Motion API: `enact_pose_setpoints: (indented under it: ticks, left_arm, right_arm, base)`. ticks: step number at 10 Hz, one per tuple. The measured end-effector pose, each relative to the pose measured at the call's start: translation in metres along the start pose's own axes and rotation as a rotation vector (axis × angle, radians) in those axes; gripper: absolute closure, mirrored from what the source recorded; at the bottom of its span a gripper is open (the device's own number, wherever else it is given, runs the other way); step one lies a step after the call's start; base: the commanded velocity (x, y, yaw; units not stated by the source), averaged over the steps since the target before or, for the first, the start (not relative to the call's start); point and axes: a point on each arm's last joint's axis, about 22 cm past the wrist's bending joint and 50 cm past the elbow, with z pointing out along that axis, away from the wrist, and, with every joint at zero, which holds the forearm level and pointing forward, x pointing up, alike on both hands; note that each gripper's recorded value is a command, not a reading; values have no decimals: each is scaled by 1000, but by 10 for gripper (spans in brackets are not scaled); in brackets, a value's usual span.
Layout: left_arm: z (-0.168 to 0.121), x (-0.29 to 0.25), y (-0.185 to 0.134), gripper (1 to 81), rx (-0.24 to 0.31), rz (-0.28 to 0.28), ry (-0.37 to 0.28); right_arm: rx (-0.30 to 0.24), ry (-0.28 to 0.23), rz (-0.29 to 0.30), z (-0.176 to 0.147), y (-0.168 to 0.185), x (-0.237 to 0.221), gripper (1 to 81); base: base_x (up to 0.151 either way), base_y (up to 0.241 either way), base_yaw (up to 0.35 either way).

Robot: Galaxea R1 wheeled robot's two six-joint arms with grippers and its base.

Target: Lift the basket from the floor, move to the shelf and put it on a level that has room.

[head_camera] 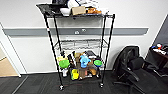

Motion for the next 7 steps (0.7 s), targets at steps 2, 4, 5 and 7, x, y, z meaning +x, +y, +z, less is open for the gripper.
enact_pose_setpoints:
  ticks: [2,4,5,7]
  left_arm:
    - [20,-4,-7,10,2,-7,-39]
    - [44,8,-12,10,4,-9,-56]
    - [56,11,-20,10,14,-12,-67]
    - [73,15,-40,10,55,-17,-85]
  right_arm:
    - [2,-34,17,16,7,-13,10]
    - [19,-61,33,31,11,-21,10]
    - [29,-77,41,39,12,-27,10]
    - [36,-97,52,48,19,-33,10]
  base:
    - [0,0,0]
    - [0,0,0]
    - [0,0,0]
    - [0,0,0]
